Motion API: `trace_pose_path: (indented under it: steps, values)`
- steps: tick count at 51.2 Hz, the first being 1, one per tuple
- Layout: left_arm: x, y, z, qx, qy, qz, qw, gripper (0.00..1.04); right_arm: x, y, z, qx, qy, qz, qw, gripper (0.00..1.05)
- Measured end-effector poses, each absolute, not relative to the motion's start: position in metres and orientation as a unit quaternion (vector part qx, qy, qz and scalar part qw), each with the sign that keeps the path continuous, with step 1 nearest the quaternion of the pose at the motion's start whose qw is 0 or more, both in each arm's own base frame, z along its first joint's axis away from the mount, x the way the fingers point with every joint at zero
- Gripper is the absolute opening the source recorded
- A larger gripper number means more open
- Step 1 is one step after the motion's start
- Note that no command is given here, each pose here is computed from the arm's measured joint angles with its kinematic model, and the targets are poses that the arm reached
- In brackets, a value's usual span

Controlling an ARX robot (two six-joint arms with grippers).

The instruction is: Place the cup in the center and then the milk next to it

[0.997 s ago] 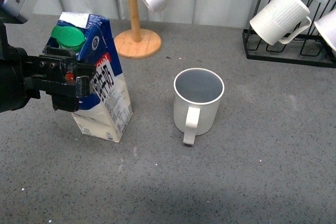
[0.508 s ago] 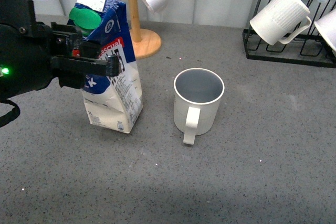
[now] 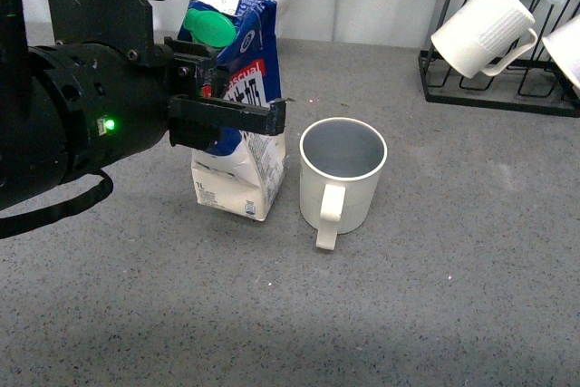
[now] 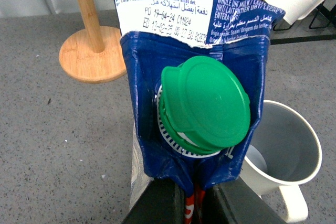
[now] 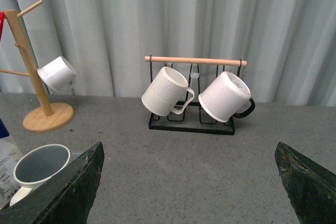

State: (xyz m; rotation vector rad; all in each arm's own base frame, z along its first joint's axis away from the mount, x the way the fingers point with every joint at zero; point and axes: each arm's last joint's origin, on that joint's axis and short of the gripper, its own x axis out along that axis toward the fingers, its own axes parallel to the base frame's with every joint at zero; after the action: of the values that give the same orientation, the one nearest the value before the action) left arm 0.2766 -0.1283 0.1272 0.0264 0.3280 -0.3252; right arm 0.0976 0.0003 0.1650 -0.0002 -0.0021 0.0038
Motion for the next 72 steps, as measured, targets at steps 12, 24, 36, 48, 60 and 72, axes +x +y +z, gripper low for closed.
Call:
trace_pose_path:
  steps: [12,24,36,48,60,72]
  values:
    - [0.279,-0.137,0.120,0.020,0.163,-0.161,0.973,0.05,0.098,0.000,0.165,0.000,-0.001,0.002,1.000,0.95]
    - [0.281,-0.143,0.117,0.027,0.165,-0.168,0.972,0.05,0.098,0.000,0.165,0.000,-0.001,0.002,1.000,0.95]
    - [0.280,-0.146,0.116,0.028,0.170,-0.169,0.970,0.40,0.098,0.000,0.165,0.000,-0.001,0.002,1.000,0.95]
    - [0.281,-0.141,0.151,0.004,0.127,-0.164,0.978,0.92,0.098,0.000,0.165,0.000,-0.001,0.002,1.000,0.95]
    - [0.291,-0.107,0.170,-0.025,0.104,-0.096,0.990,0.98,0.098,0.000,0.165,0.000,-0.001,0.002,1.000,0.95]
    - [0.279,-0.047,0.179,-0.033,0.094,0.025,0.995,0.98,0.098,0.000,0.165,0.000,-0.001,0.002,1.000,0.95]
